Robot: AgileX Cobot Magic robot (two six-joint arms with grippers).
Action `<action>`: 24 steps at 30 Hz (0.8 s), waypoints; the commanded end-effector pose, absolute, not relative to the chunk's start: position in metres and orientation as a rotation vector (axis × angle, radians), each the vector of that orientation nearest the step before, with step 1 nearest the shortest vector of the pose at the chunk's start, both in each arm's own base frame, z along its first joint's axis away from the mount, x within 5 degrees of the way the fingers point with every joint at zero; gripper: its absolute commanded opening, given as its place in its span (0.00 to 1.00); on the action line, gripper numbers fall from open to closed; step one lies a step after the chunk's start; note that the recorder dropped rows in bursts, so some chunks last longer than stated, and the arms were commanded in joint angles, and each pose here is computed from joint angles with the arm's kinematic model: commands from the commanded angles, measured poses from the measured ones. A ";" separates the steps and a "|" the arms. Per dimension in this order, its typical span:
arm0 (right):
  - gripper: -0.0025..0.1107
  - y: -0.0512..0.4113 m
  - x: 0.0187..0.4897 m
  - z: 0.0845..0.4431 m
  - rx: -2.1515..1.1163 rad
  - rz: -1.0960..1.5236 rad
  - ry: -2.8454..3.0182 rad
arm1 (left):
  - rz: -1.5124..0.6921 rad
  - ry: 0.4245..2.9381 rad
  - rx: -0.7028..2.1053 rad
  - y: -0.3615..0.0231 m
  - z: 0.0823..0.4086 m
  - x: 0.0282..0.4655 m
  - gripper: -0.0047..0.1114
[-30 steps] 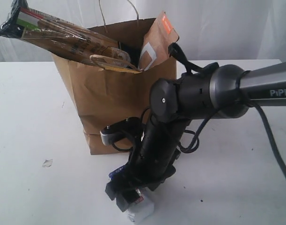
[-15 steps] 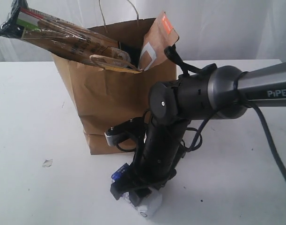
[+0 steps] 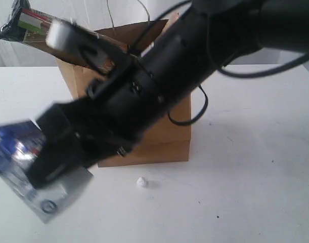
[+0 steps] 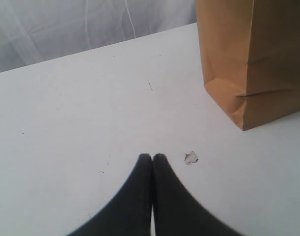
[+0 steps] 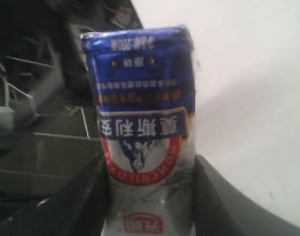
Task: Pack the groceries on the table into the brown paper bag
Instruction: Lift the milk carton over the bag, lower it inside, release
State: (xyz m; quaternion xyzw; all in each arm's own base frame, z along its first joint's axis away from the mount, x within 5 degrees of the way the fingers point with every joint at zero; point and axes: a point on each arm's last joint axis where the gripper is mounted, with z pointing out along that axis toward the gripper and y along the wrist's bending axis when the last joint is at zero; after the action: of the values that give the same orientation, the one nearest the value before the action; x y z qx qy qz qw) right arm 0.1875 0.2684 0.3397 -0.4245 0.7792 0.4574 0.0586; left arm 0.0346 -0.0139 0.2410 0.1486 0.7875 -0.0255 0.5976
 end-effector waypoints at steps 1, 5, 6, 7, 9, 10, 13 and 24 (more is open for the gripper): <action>0.26 0.274 0.194 0.406 -1.230 1.378 1.841 | -0.073 1.816 0.349 -0.015 0.240 0.034 0.04; 0.26 0.270 0.237 0.436 -0.835 1.006 1.606 | -0.073 1.816 0.349 -0.015 0.240 0.034 0.04; 0.26 0.265 0.252 0.438 -0.740 0.845 1.553 | -0.073 1.816 0.349 -0.015 0.240 0.034 0.04; 0.26 0.262 0.260 0.439 -0.685 0.763 1.525 | -0.073 1.816 0.349 -0.015 0.240 0.034 0.04; 0.26 0.258 0.274 0.437 -0.637 0.622 1.481 | -0.073 1.816 0.349 -0.015 0.240 0.034 0.04; 0.26 0.257 0.279 0.435 -0.634 0.591 1.478 | -0.073 1.816 0.349 -0.015 0.240 0.034 0.04; 0.26 0.257 0.288 0.423 -0.675 0.543 1.502 | -0.073 1.814 0.348 -0.015 0.240 0.034 0.04; 0.26 0.241 0.299 0.364 -0.804 0.578 1.773 | -0.073 1.814 0.348 -0.015 0.240 0.034 0.04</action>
State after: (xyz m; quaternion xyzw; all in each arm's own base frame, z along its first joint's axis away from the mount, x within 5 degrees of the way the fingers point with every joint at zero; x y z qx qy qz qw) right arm 0.3023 0.2448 0.3675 -0.3205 0.7343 0.2406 0.5479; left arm 0.0347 -0.0138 0.2415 0.1480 0.7859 -0.0252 0.5999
